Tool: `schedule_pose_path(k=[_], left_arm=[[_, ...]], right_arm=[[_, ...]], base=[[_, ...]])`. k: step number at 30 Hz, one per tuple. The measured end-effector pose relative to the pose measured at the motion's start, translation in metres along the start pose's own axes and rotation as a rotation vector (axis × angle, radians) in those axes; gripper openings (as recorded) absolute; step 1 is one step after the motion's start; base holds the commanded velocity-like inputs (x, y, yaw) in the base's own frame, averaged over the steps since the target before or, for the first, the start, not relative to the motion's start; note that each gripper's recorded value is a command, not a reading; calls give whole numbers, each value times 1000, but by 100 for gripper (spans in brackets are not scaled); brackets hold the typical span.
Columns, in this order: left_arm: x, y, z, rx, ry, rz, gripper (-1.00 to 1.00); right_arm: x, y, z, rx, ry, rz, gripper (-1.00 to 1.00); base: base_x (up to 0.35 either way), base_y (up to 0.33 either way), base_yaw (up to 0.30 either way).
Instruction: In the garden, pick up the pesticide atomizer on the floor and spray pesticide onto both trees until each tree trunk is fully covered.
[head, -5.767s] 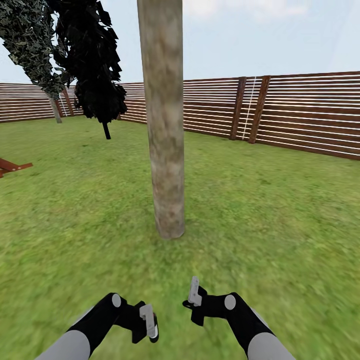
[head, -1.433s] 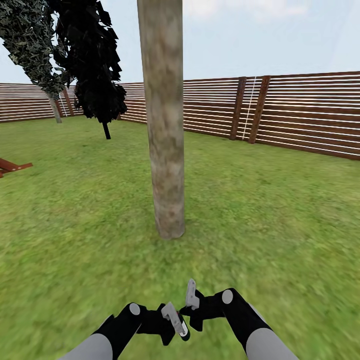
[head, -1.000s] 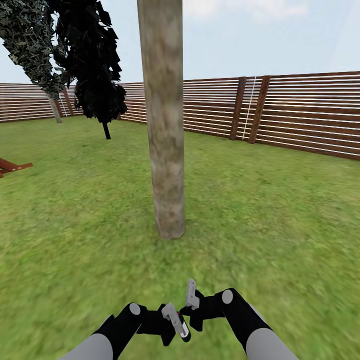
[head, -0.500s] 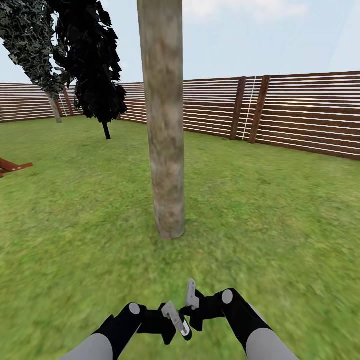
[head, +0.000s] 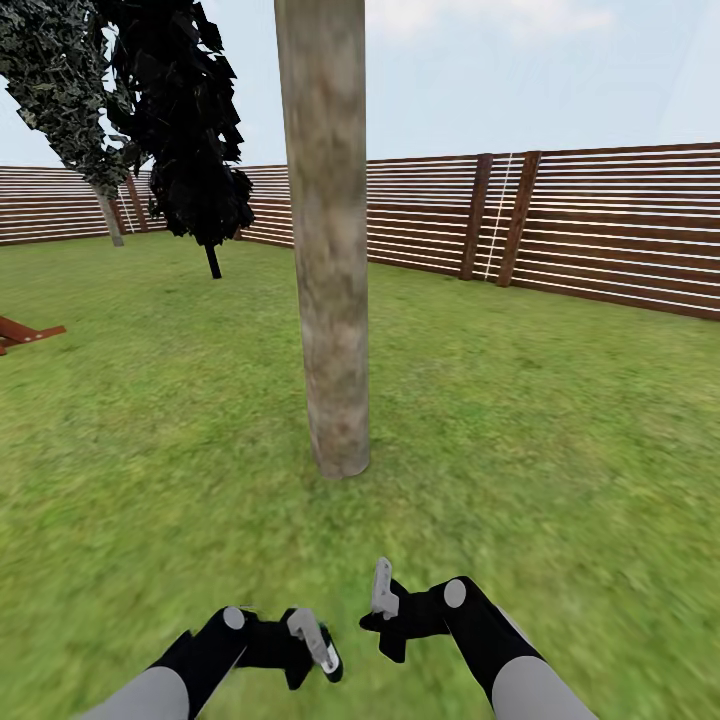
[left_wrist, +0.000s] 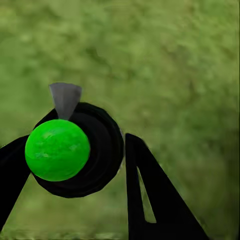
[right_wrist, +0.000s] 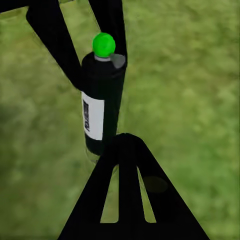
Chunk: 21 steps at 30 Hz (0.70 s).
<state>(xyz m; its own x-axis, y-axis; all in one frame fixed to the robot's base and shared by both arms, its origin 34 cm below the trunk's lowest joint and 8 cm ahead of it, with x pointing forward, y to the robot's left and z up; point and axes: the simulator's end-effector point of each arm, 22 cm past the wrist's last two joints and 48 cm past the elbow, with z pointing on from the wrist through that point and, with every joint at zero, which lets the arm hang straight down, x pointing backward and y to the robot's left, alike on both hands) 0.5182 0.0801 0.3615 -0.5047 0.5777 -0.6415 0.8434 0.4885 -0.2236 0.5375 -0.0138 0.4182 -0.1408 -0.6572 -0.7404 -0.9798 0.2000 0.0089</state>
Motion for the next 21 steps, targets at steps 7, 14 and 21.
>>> schedule_pose_path(k=[7,14,21], left_arm=[[80,63,-63,-107,108,-3,-100],[104,87,-91,-152,147,4,-100],[136,155,-145,-399,176,-42,-100]], right_arm=[[0,0,0,1,0,0,-100],[0,-1,0,7,-1,1,100],[86,-107,-67,523,27,256,100]], base=[[0,0,0],[0,0,0],[0,0,0]])
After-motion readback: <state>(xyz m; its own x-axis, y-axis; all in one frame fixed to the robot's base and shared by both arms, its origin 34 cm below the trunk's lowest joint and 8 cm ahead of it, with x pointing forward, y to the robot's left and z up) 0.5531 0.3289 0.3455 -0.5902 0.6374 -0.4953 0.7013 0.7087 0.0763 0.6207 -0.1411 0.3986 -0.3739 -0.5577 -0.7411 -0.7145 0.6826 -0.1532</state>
